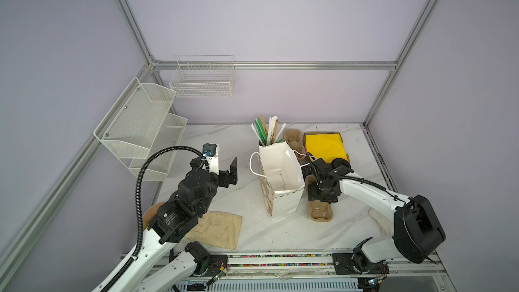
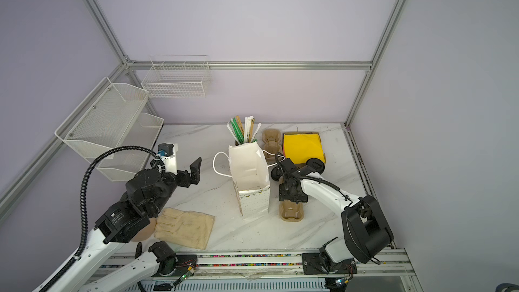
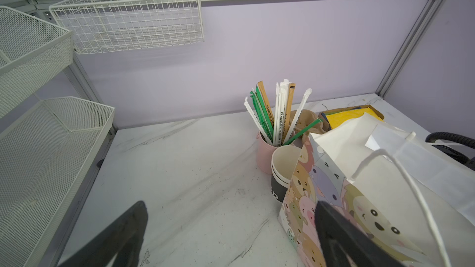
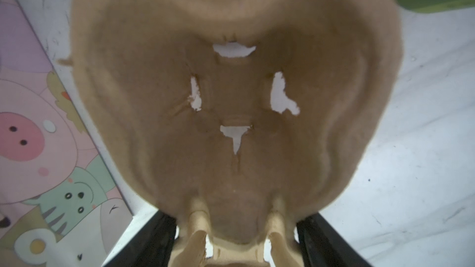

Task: Pack a coffee takeout order
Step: Pick up the cup tray from the middle-right of the table.

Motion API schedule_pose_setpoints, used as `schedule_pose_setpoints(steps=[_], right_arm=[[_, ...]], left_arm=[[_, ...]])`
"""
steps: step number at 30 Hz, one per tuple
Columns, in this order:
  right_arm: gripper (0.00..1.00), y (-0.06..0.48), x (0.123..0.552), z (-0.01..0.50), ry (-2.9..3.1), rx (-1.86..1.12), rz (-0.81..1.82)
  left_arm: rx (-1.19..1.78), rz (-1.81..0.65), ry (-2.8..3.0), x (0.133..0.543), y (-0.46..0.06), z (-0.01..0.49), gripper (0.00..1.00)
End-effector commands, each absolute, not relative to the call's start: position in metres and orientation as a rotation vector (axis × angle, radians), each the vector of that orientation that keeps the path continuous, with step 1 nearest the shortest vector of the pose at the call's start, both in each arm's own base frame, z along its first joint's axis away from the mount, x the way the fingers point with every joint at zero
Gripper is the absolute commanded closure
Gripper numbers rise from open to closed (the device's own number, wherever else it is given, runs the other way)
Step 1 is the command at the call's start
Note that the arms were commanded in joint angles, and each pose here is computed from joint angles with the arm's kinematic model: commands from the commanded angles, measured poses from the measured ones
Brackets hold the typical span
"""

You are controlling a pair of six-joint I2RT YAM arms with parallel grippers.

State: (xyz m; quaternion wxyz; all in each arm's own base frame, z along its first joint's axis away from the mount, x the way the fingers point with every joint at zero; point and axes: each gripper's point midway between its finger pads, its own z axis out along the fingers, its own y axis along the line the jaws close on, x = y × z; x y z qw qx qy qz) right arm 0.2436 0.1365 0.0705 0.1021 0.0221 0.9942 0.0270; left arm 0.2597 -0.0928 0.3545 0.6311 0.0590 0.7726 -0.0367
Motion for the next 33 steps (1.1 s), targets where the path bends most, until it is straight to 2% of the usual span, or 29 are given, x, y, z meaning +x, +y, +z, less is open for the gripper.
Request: schedule_pose_setpoints(steps=[1, 18, 33], right_arm=[[0.26, 0.13, 0.24, 0.087, 2.918, 0.084, 0.05], [0.25, 0.12, 0.222, 0.125, 2.854, 0.092, 0.118], [0.25, 0.109, 0.245, 0.209, 2.692, 0.131, 0.057]], left_arm=[[0.14, -0.062, 1.757, 0.263, -0.092, 0.35, 0.0], [0.149, -0.063, 1.772, 0.267, -0.096, 0.348, 0.0], [0.152, -0.071, 1.777, 0.267, -0.097, 0.346, 0.0]])
